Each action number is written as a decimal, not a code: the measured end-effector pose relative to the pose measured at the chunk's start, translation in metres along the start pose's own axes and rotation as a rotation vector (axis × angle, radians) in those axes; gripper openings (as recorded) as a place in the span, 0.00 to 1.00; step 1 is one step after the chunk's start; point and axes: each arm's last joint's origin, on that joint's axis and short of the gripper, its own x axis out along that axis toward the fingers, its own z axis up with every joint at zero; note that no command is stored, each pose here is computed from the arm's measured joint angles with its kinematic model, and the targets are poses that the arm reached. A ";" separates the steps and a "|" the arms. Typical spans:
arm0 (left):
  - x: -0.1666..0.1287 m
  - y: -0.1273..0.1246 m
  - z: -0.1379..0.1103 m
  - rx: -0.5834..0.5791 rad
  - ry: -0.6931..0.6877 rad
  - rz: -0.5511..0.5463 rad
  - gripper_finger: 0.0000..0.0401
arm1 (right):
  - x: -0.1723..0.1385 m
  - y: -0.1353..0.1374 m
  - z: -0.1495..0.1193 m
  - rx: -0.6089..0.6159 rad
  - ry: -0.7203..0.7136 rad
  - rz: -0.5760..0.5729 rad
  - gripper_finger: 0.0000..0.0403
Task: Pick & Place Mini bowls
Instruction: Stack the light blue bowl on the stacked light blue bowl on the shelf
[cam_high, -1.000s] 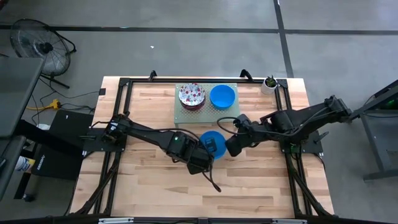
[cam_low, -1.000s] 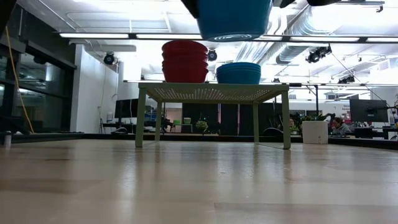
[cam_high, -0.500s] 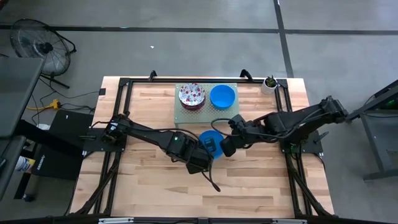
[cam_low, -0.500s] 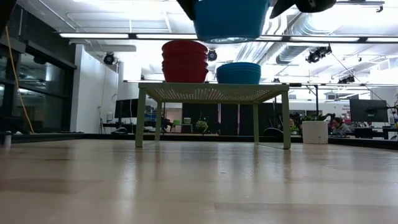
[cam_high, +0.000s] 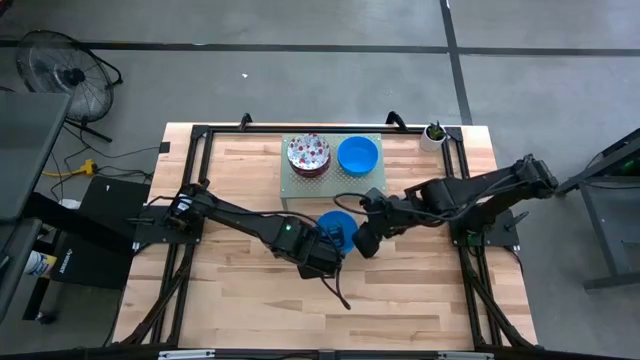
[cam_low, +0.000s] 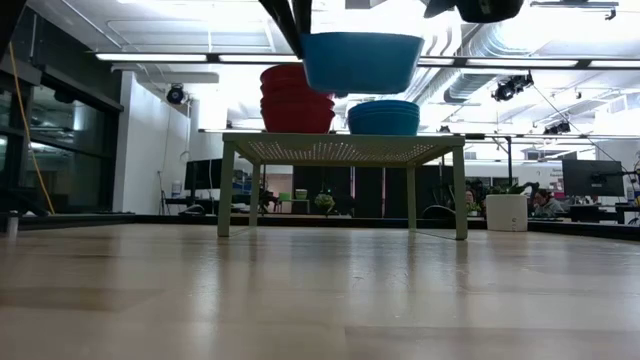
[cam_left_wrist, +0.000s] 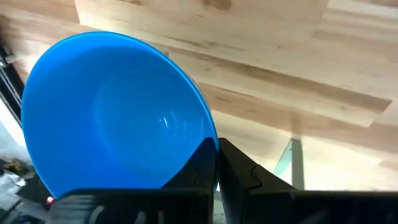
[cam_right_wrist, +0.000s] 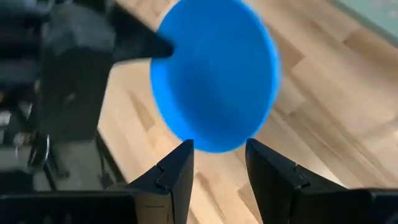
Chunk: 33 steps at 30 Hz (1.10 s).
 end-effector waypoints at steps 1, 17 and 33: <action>-0.001 0.000 0.001 0.017 -0.001 0.001 0.00 | -0.001 0.000 0.000 -0.026 0.018 0.016 0.33; -0.005 -0.002 0.008 0.167 0.019 0.039 0.00 | -0.033 -0.016 0.006 -0.090 0.016 0.026 0.33; -0.005 0.005 0.011 0.172 0.006 0.108 0.00 | -0.018 -0.016 0.011 -0.121 -0.021 -0.035 0.33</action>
